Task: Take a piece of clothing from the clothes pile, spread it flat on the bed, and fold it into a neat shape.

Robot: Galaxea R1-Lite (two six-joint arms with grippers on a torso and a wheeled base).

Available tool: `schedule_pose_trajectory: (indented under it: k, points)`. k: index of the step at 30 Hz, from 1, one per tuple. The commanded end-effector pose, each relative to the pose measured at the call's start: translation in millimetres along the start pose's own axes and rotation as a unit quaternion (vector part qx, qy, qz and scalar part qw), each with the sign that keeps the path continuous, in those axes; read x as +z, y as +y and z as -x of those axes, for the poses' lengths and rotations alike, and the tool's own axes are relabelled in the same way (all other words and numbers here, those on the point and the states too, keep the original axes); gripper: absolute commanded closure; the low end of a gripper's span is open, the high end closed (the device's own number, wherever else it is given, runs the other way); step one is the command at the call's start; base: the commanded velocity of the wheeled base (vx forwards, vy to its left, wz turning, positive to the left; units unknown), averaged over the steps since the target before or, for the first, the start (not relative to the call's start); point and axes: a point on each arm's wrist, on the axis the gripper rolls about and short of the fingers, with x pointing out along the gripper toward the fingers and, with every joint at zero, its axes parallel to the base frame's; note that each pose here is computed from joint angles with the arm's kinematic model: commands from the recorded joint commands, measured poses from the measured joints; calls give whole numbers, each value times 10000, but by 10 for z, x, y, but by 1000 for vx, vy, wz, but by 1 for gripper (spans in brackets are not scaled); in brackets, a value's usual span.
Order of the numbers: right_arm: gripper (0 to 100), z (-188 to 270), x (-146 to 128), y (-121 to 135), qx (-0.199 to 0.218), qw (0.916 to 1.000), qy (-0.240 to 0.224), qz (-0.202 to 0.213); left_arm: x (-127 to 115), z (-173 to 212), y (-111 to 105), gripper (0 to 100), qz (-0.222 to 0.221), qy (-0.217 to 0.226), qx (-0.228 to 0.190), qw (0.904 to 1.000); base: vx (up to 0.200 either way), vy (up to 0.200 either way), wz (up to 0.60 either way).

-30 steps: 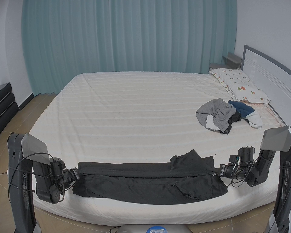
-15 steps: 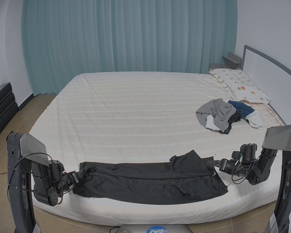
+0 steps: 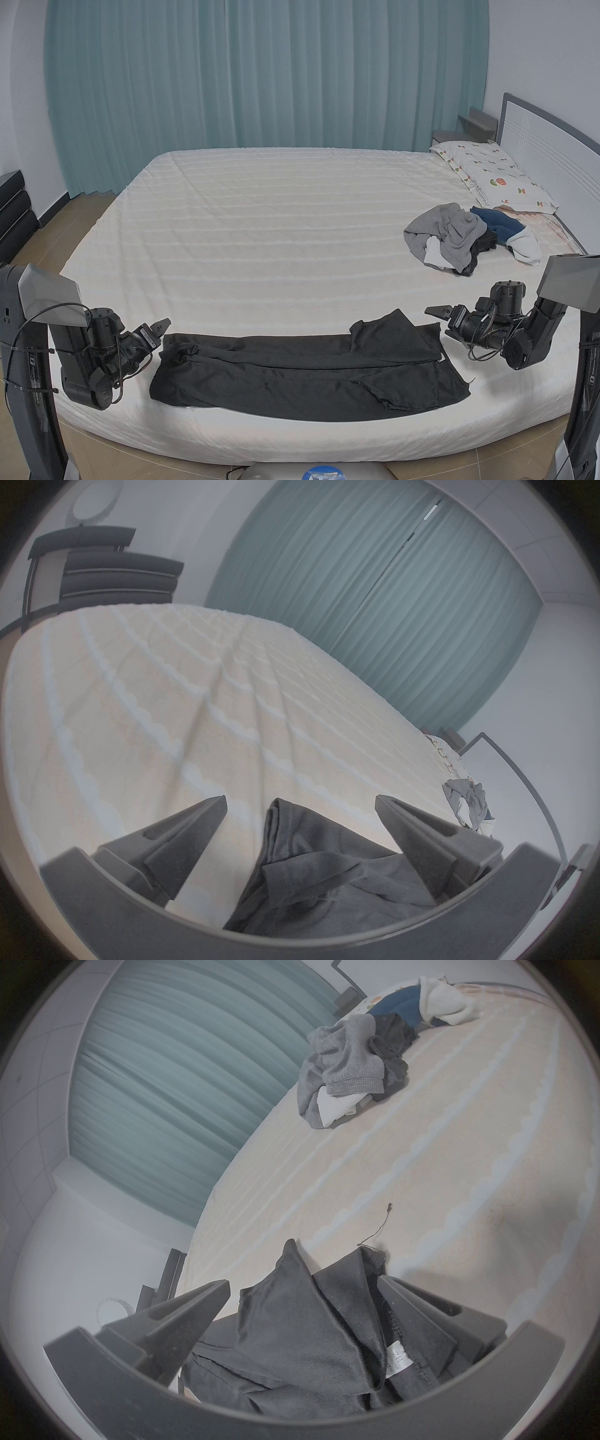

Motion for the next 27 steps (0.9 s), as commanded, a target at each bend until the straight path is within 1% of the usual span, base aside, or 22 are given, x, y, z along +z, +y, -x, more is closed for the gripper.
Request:
schedule_pose_trajectory:
  k: [1,3,5,6,9,14,20,22,24,27]
  points:
    - [0,-76,-19,-80,-43,9994,53,-330,164,-257,-88,0,239,111,-76,9996,0,0,0]
    - [0,-80,-19,-82,-38,9988,58,-484,202,-346,-117,0,472,199,-34,9987,0,0,0]
    - [0,-80,-19,-82,-38,9988,58,-484,202,-346,-117,0,472,199,-34,9987,0,0,0]
    - [0,-98,-42,-111,-62,9984,84,-559,216,-449,-130,0,646,413,81,9970,0,0,0]
    - [0,-100,-47,-124,-76,9982,99,-587,198,-519,-102,0,663,504,162,9964,0,0,0]
    - [0,-123,-82,-158,-111,9980,145,-606,144,-520,-86,0,655,595,207,9959,0,0,0]
    - [0,-110,-103,-170,-126,9979,150,-619,84,-295,-82,0,700,758,323,9941,0,0,0]
    - [0,-108,-104,-169,-121,9979,145,-616,63,-134,-91,0,755,860,392,9927,0,0,0]
    - [0,-105,-108,-171,-102,9980,125,-605,58,-35,-105,0,777,885,386,9923,0,0,0]
    - [0,-95,-118,-174,-82,9981,104,-594,-6,67,-112,0,766,1049,330,9910,0,0,0]
